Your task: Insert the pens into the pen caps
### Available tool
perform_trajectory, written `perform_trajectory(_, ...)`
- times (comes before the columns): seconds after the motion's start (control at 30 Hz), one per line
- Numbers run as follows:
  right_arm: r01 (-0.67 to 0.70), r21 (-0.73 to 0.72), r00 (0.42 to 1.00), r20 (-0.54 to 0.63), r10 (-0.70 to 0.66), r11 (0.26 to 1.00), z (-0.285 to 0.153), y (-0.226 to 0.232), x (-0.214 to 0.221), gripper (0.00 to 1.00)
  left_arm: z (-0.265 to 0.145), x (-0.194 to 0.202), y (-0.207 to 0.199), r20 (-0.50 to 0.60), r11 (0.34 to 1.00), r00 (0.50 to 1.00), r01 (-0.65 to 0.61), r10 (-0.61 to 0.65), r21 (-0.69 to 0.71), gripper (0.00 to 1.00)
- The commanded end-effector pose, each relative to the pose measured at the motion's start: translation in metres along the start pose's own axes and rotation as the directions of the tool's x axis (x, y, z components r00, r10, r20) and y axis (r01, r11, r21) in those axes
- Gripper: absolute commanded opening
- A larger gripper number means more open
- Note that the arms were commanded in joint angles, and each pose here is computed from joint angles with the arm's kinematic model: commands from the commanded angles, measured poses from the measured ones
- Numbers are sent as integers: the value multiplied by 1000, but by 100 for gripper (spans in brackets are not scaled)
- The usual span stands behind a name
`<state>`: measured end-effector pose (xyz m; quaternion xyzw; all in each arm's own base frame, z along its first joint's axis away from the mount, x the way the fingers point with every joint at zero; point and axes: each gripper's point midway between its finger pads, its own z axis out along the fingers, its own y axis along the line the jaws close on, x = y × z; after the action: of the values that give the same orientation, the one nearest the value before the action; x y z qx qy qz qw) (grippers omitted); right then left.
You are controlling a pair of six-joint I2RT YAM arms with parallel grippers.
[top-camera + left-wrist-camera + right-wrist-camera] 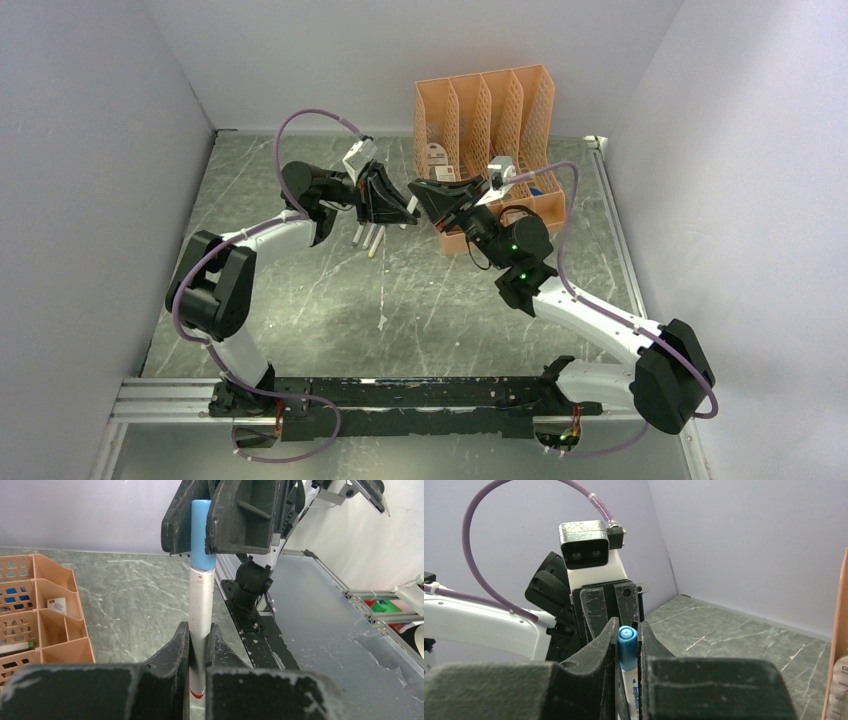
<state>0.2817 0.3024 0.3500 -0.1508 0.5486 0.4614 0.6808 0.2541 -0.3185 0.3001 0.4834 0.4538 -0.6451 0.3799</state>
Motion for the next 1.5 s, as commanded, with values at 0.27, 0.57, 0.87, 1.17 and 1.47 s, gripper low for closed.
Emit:
perform_trajectory(0.27,-217,40,604,-779,167,975,-131,23,227,0,0,-142,5,286,935,896,-290,341,-205,7)
perform_trajectory(0.57,-254,58,535,-824,190,966,-144,30,250,0,2,-153,6,291,928,886,-313,361,-200,7)
perform_trajectory(0.87,-210,90,685,-697,212,974,-117,25,208,9,-6,-114,19,257,937,919,-235,301,-258,7)
perform_trajectory(1.17,-105,399,942,-253,219,911,-118,-37,88,21,-79,18,95,92,702,994,26,57,-712,8)
perform_trajectory(1.47,-65,469,917,-321,239,881,-142,-51,109,20,-132,148,130,-132,317,960,-49,-246,-947,8)
